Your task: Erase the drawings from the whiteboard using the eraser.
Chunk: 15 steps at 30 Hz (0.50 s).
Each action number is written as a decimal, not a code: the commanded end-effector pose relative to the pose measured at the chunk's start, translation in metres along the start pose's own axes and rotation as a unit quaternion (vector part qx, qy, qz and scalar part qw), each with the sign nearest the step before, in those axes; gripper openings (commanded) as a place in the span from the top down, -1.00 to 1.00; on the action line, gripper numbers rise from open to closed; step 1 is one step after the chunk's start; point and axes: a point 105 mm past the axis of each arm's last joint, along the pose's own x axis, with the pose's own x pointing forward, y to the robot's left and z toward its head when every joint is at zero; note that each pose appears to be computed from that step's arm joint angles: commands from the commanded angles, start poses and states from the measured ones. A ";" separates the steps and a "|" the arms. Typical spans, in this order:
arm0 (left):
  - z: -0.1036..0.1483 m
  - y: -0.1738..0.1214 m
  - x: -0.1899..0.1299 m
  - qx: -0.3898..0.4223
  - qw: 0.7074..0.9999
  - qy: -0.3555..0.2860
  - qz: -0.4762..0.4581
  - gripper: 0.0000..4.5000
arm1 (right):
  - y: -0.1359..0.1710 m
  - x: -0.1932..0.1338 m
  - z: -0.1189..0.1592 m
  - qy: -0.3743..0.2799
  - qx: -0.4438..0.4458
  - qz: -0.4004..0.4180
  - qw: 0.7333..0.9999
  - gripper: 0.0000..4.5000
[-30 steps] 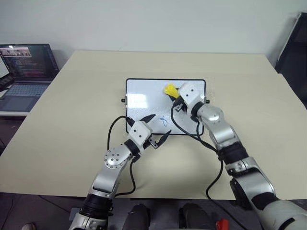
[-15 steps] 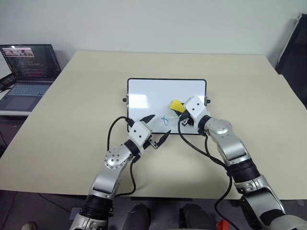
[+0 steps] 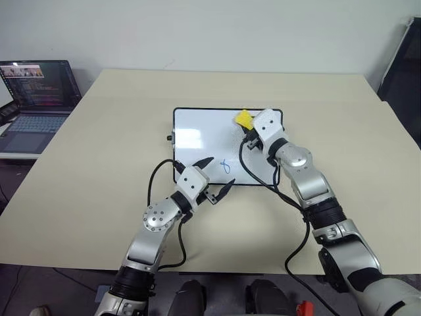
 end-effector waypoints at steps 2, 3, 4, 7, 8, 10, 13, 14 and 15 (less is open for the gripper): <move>0.013 0.003 -0.004 0.015 1.000 -0.022 0.013 -1.00 | 0.024 -0.022 -0.027 0.044 0.000 0.057 0.997 0.41; 0.013 0.004 -0.006 0.017 1.000 -0.020 0.015 -1.00 | 0.026 -0.026 -0.029 0.047 0.002 0.062 0.997 0.41; 0.012 0.004 -0.008 0.018 1.000 -0.018 0.017 -1.00 | 0.026 -0.030 -0.030 0.049 0.007 0.061 0.997 0.41; 0.009 0.005 -0.015 0.018 0.999 -0.010 0.026 -1.00 | 0.022 -0.035 -0.031 0.050 0.025 0.040 0.998 0.41; 0.008 0.006 -0.018 0.015 0.999 -0.007 0.031 -1.00 | 0.021 -0.036 -0.031 0.048 0.027 0.034 0.998 0.41; 0.005 0.007 -0.023 0.008 0.999 0.000 0.038 -1.00 | 0.017 -0.037 -0.029 0.045 0.036 0.022 0.998 0.41; 0.000 0.004 -0.029 0.000 0.999 0.009 0.041 -1.00 | 0.011 -0.038 -0.026 0.040 0.039 0.004 0.998 0.41; 0.000 0.004 -0.029 -0.001 0.999 0.011 0.041 -1.00 | 0.009 -0.038 -0.025 0.036 0.042 0.000 0.998 0.41; -0.001 0.004 -0.030 -0.001 0.999 0.013 0.041 -1.00 | 0.007 -0.039 -0.024 0.034 0.038 -0.003 0.999 0.41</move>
